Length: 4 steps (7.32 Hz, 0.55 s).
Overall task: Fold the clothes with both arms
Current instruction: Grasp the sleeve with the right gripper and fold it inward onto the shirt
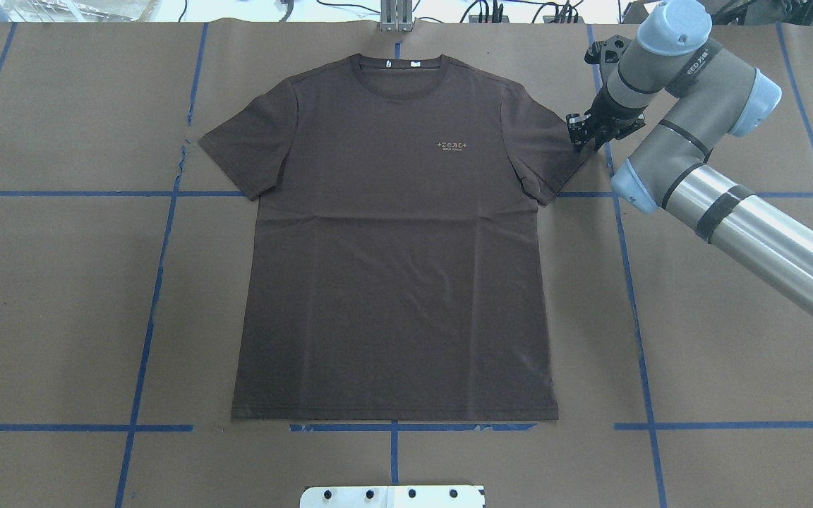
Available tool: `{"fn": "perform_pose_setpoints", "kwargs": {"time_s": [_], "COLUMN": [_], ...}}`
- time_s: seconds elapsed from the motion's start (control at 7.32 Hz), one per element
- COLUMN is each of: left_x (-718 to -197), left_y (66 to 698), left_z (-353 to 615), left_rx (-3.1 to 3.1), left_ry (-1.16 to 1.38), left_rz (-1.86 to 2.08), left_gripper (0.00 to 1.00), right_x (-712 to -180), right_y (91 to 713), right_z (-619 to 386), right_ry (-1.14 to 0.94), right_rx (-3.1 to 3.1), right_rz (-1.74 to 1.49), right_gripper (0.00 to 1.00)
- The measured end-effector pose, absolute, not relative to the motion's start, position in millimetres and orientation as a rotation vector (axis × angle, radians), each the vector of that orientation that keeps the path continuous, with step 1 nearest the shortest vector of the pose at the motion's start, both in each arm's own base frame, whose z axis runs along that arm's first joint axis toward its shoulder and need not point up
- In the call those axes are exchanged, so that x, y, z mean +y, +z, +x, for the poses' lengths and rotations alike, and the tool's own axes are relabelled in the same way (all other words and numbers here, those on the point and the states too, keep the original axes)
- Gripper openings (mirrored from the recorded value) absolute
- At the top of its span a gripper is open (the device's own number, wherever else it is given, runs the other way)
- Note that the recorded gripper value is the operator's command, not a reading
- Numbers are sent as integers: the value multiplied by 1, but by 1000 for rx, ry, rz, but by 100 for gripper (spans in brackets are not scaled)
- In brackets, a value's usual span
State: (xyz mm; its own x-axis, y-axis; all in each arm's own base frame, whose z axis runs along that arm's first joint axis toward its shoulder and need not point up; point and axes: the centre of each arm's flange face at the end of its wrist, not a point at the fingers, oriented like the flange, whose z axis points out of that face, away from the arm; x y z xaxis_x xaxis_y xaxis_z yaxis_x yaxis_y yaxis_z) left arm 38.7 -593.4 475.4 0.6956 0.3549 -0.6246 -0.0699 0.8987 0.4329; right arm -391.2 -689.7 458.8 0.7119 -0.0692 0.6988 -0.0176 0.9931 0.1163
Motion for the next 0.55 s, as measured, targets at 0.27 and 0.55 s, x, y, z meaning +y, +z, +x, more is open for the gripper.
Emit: {"fn": "perform_pose_setpoints", "kwargs": {"time_s": [0.27, 0.55], "left_x": [-594, -594], "left_y": [475, 476], "left_z": [38, 34], "left_rx": [769, 767], "left_ry": [242, 235], "left_rz": [396, 394], "left_gripper": [100, 100], "right_x": [-692, -695], "right_y": [448, 412], "right_z": [-393, -394], "right_ry": [-35, -50], "right_rx": [-788, -824], "right_rz": [128, 177], "right_gripper": [0, 0]}}
